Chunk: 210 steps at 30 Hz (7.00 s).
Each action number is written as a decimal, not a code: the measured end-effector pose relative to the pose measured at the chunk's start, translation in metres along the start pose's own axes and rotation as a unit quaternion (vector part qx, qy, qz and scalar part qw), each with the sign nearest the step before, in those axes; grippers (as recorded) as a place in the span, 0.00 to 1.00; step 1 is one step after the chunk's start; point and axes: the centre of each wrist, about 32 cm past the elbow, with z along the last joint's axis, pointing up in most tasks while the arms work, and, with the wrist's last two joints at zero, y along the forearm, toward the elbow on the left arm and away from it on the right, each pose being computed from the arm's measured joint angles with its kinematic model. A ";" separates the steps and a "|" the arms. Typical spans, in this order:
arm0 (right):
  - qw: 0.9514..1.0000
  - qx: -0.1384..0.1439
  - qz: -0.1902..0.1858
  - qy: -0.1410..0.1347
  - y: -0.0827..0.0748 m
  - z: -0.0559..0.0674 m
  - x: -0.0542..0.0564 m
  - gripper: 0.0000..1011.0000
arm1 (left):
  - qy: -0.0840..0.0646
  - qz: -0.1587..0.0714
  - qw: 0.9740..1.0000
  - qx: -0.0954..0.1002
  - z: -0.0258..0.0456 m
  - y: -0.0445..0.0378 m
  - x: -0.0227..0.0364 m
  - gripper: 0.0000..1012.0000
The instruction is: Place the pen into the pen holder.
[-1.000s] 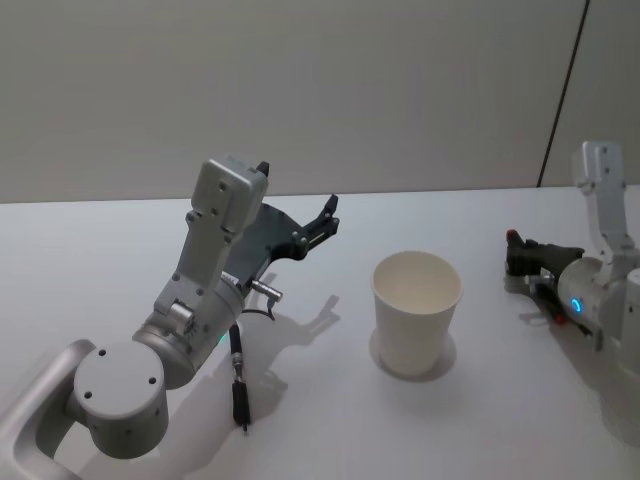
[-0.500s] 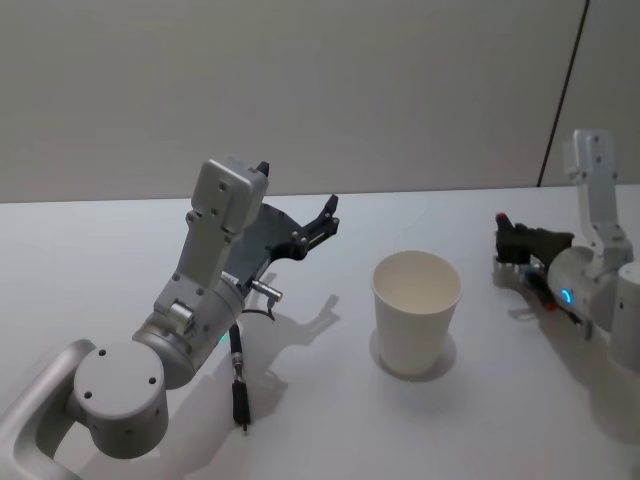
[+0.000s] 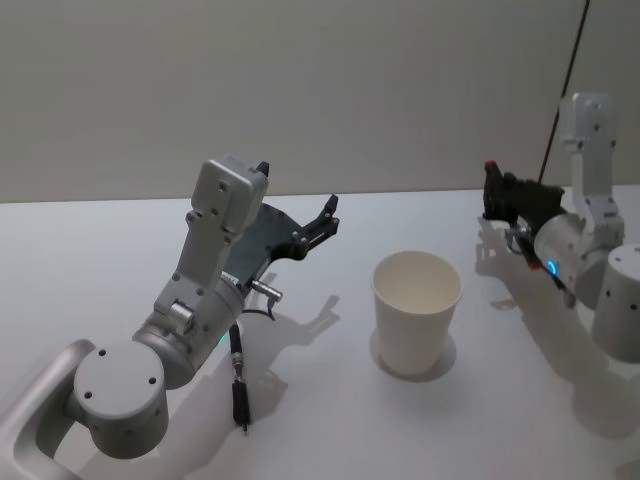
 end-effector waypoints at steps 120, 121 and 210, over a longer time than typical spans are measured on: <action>0.932 0.239 0.265 0.062 -0.058 -0.019 -0.040 0.18 | 0.000 0.000 1.000 0.000 0.0000 0.0000 0.0000 0.99; 0.932 0.239 0.265 0.062 -0.058 -0.019 -0.040 0.18 | 0.000 0.000 1.000 0.000 0.0000 0.0000 0.0000 0.99; 0.937 0.231 0.249 0.075 -0.063 -0.048 -0.042 0.48 | 0.000 0.000 1.000 0.000 0.0000 0.0000 0.0000 0.99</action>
